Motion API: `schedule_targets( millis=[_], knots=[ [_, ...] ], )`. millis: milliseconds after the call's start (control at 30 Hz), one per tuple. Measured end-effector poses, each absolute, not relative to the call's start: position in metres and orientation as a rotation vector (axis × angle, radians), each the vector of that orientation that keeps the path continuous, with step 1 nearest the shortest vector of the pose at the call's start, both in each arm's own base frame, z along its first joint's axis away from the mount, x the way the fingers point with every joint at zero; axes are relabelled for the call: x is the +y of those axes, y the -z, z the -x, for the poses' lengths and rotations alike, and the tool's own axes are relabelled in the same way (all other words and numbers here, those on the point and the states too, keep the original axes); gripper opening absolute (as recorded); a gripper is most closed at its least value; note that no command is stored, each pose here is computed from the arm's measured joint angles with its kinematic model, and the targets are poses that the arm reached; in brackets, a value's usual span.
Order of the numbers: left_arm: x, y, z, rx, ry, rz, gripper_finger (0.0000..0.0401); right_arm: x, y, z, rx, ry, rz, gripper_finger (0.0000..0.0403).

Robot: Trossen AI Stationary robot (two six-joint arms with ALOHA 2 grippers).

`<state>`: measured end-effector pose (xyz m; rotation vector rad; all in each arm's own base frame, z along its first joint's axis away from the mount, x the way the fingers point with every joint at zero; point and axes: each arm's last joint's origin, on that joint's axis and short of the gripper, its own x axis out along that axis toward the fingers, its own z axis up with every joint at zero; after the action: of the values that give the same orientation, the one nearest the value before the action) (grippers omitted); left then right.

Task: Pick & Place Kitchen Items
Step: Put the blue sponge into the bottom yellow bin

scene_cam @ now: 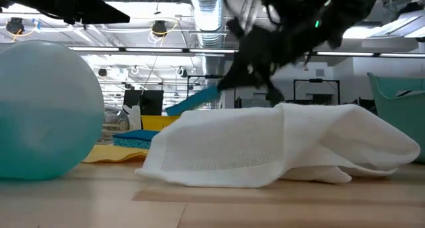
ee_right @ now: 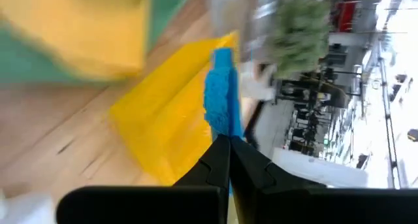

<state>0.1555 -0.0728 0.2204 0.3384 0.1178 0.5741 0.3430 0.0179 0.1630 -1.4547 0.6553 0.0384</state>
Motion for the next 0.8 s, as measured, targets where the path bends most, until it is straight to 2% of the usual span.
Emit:
schedule_targets(
  millis=[133, 367, 800],
  knots=[
    [-0.073, -0.22, -0.156, 0.118, -0.57, -0.34, 0.0073, 0.015, -0.17, -0.349, 0.571, 0.012, 1.472, 0.0],
    [-0.073, -0.22, -0.156, 0.117, -0.558, -0.342, 0.0063, -0.003, -0.179, -0.348, 0.518, -0.007, 1.398, 0.0],
    [-0.074, -0.22, -0.156, 0.115, -0.541, -0.342, 0.006, -0.029, -0.156, -0.356, 0.535, -0.051, 1.377, 0.0]
  ],
)
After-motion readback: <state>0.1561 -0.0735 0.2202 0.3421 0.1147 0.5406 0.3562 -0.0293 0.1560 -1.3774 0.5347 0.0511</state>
